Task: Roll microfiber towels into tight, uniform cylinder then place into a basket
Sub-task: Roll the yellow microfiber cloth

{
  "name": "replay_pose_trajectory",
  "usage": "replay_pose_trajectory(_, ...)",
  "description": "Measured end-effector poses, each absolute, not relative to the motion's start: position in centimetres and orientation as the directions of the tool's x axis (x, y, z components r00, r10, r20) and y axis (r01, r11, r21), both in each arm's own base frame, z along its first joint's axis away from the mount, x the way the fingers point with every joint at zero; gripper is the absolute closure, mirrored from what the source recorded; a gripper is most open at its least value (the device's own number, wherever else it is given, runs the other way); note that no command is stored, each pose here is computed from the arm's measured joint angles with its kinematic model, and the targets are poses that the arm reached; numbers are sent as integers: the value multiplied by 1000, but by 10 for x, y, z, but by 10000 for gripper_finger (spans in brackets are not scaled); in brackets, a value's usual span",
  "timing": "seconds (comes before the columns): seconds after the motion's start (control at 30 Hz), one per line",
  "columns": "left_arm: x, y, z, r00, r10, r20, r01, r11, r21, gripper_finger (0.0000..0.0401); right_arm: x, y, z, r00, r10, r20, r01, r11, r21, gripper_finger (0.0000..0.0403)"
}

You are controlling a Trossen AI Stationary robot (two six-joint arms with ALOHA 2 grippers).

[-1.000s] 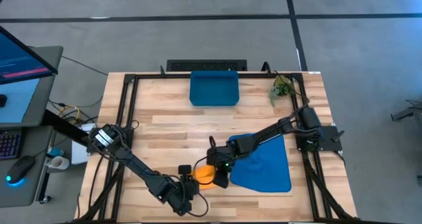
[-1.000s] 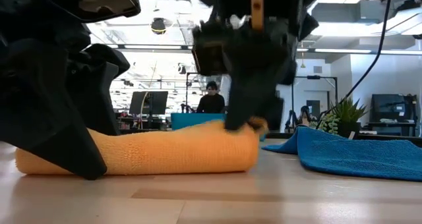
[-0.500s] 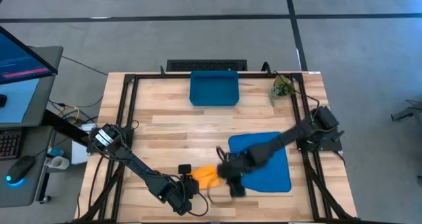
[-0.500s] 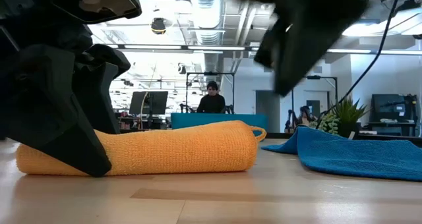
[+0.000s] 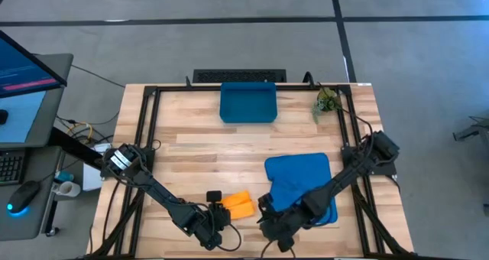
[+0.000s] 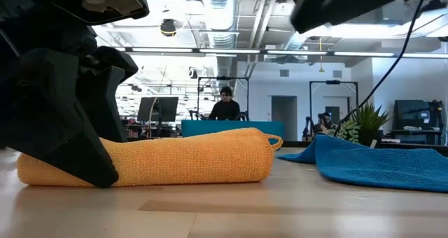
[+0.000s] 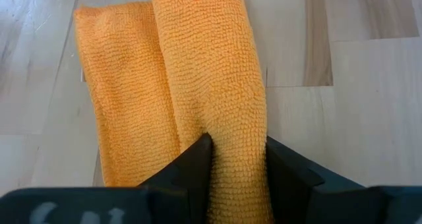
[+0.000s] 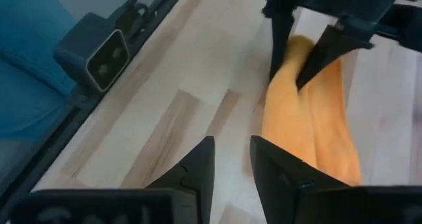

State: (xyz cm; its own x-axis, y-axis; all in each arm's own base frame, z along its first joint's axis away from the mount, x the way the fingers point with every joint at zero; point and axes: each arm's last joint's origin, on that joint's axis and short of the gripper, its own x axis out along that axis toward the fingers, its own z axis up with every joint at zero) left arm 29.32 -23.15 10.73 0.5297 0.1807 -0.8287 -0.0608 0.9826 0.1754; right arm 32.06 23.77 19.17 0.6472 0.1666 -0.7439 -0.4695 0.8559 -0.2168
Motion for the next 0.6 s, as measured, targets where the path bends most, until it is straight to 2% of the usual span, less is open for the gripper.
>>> replay_pose_trajectory(0.13, 293, -231, 107, 530, 181, -828, -61, 983, 175, 288, 328, 230, 193, 664, 157, -731, -455, 861, -228, 274)
replay_pose_trajectory(0.27, 293, -231, 107, 534, 186, -825, -64, 982, 180, 288, 336, 229, 194, 701, 175, -691, -478, 835, -273, 249)
replay_pose_trajectory(0.47, 293, -232, 107, 536, 188, -823, -64, 981, 183, 288, 349, 236, 165, 707, 173, -686, -522, 782, -341, 200)
replay_pose_trajectory(0.6, 293, -232, 107, 539, 193, -820, -66, 980, 187, 288, 351, 236, 144, 700, 116, -704, -523, 756, -395, 185)
